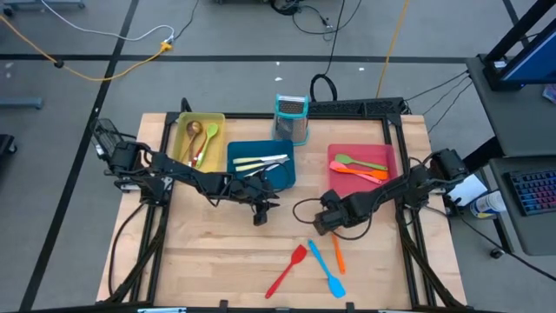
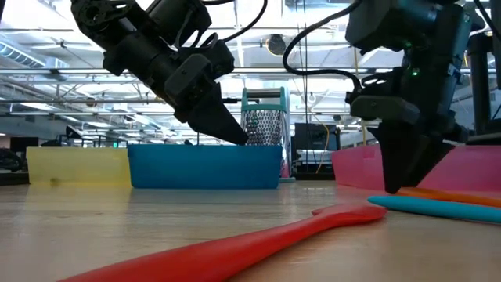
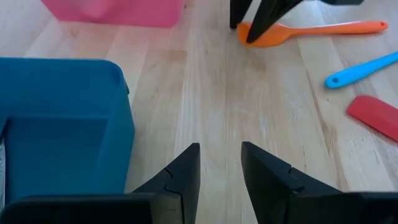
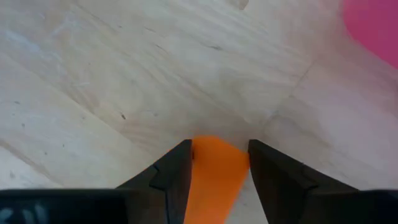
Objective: Pick & Place Kitchen Items
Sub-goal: Put the orange spatula into the red bin
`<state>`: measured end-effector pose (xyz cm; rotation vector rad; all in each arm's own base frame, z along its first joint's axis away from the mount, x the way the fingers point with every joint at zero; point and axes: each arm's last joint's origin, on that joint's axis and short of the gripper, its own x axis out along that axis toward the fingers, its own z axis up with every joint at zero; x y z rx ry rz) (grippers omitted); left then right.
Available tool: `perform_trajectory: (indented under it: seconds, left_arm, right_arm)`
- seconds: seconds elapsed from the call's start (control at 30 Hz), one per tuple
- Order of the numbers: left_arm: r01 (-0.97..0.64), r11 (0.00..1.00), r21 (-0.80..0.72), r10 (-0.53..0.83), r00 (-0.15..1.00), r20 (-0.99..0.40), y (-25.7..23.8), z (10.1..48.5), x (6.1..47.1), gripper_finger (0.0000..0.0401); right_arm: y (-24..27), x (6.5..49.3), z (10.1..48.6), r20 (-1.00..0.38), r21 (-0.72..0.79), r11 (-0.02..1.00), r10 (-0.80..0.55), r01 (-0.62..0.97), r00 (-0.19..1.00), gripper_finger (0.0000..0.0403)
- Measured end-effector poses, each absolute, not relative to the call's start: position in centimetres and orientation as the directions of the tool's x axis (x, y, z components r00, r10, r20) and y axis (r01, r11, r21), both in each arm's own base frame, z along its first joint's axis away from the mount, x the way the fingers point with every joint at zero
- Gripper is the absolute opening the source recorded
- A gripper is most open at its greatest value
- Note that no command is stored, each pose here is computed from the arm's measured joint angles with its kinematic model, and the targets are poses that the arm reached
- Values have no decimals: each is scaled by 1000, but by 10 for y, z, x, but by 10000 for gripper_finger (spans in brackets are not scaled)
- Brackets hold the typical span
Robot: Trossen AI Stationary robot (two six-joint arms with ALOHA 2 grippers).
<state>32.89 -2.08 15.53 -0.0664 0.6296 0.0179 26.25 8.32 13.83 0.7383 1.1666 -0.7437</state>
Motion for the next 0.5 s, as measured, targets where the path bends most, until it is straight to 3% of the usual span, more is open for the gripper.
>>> perform_trajectory:
  seconds: [0.33, 0.5]
  left_arm:
    - [-37, 998, -57, -3, 808, -589, -21, 155, 329, 120]
    - [-37, 998, -57, -3, 808, -589, -21, 155, 329, 120]
  right_arm:
    - [89, 261, 137, -967, 112, 575, -126, 811, 223, 151]
    - [97, 258, 137, -969, 136, 510, -108, 849, 220, 139]
